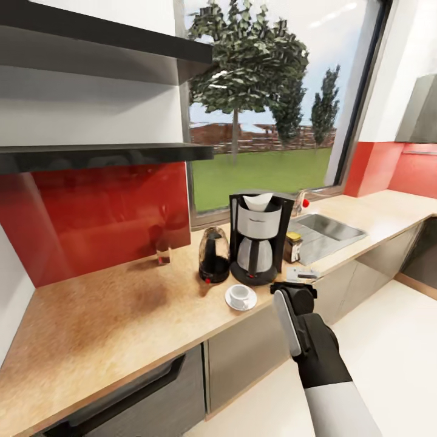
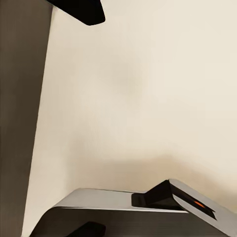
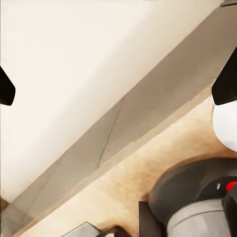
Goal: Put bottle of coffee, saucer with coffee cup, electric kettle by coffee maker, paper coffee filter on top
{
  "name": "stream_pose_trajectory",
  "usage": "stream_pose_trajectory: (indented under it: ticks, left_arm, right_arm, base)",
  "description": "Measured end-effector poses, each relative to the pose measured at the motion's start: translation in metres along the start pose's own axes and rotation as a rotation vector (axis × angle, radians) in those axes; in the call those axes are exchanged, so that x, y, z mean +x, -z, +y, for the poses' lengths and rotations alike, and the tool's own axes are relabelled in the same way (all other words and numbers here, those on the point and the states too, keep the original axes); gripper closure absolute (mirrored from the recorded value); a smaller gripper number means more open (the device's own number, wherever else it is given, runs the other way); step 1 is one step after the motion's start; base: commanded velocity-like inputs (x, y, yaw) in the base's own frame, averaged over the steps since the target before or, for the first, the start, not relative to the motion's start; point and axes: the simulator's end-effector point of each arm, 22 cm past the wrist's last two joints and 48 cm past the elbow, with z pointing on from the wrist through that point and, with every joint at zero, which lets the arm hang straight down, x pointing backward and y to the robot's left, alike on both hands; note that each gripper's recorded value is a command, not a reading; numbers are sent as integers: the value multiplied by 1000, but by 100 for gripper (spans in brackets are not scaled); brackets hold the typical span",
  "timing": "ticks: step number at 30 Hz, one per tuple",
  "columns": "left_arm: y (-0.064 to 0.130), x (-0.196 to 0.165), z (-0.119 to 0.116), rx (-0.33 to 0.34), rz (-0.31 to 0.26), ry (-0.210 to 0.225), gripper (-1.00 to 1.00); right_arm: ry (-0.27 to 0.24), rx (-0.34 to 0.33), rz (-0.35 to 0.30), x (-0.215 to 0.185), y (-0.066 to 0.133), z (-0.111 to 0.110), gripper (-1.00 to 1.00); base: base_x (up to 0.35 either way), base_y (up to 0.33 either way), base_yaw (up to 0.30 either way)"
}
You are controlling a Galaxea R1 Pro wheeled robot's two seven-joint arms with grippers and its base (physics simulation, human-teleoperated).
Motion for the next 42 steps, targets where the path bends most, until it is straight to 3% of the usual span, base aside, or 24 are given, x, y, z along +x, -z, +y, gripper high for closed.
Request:
stream_pose_trajectory:
  ticks: [12, 16, 18, 21, 23, 26, 27, 31, 32, 39, 42]
  left_arm:
    - [-1, -3, -2, 4, -8, 1, -100]
    - [-1, -5, -4, 6, -15, 1, -100]
    - [-1, -5, -6, 10, -15, 1, -100]
    - [-1, -4, -11, 16, -16, 1, -100]
    - [-1, -3, -16, 23, -19, 1, -100]
    - [0, -11, -18, 24, -53, 0, -100]
    - [0, -13, -18, 25, -64, 0, -100]
    - [0, -17, -18, 25, -84, 0, -100]
    - [0, -17, -21, 29, -86, 2, -100]
    - [1, -13, -32, 42, -84, 4, -100]
    - [1, -13, -32, 42, -84, 6, -100]
  right_arm:
    - [11, 10, 22, 10, -4, -3, -100]
    - [88, 19, 175, 86, -32, 8, -100]
    - [107, 22, 220, 115, -43, 13, -100]
    - [109, 39, 256, 175, -69, 23, -100]
    - [86, 57, 246, 226, -86, 27, -100]
    - [115, 66, 311, 309, -88, 25, -100]
    - [125, 42, 337, 334, -86, 28, -100]
    - [127, -216, 450, 422, -60, 68, -100]
    - [124, -279, 498, 456, -44, 74, -100]
    - [150, -307, 702, 594, 38, 41, -100]
    - [163, -292, 750, 624, 57, 21, -100]
  base:
    - [-169, -83, -287]
    - [-8, -4, -283]
    - [-2, -1, -270]
    - [-1, 0, -205]
    - [0, 0, -58]
    - [0, 0, -17]
    - [0, 0, -5]
    - [0, 0, -2]
    - [0, 0, 0]
    - [0, 0, 0]
    - [0, 0, 0]
